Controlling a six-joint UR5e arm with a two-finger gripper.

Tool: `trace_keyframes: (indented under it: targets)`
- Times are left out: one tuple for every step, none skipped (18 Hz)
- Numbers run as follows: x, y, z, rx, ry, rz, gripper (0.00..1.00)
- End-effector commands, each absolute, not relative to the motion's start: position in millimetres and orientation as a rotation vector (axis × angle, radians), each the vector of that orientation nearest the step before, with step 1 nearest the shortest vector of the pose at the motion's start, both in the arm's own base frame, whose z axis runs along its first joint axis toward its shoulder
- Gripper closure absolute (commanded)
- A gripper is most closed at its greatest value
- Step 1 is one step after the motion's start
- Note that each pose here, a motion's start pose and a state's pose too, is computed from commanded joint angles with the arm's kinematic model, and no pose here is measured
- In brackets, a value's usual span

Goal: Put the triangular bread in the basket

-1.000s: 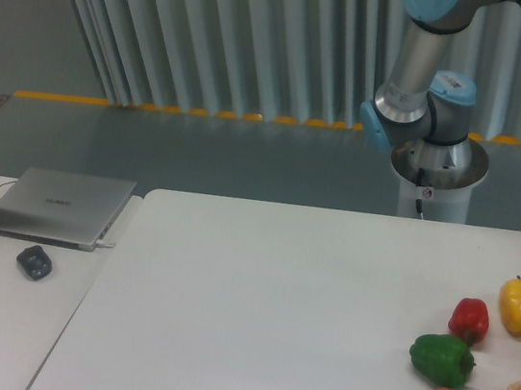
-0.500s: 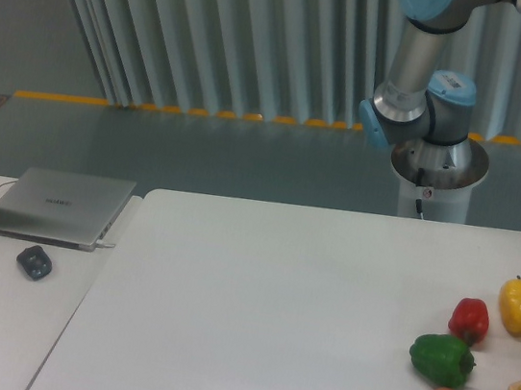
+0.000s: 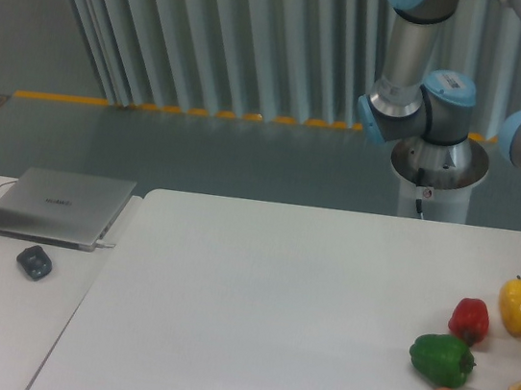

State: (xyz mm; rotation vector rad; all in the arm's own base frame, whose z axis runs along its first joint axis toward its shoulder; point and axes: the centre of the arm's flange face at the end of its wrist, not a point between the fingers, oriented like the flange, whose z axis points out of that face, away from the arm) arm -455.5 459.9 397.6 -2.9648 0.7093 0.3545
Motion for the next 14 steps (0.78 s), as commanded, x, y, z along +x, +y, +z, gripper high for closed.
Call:
trace_keyframes:
  targets:
    - [-455.2,459.4,395.7,-2.962,0.708,0.341,0.0]
    - [-454.4,459.8,395.0,-2.958,0.708,0.328,0.0]
    - [-452.5,460.8,393.7,-2.954,0.711,0.307,0.0]
    - [-450.0,460.5,393.1,-2.958,0.715,0.287,0.0]
    - [-445.8,458.8,391.3,-2.973,0.72,0.238,0.0]
    - [-442.4,457.7,386.2,-2.987,0.73,0.188,0.0]
    - [-440.6,457.7,383.8,-2.992,0.731,0.172,0.0]
    - [-437.1,459.9,384.0,-2.991,0.741,0.165,0.0]
    - [-436.1,459.8,382.8,-2.997,0.744,0.159,0.0]
    - [-430.3,460.3,376.6,-2.997,0.771,0.142,0.0]
    - [-427.8,458.6,372.5,-3.001,0.772,0.129,0.0]
    - [-423.4,457.9,373.8,-2.998,0.776,0.13,0.0]
    - [-421.0,458.4,375.8,-2.996,0.781,0.135,0.0]
    - [-419.2,459.6,376.8,-2.993,0.785,0.137,0.0]
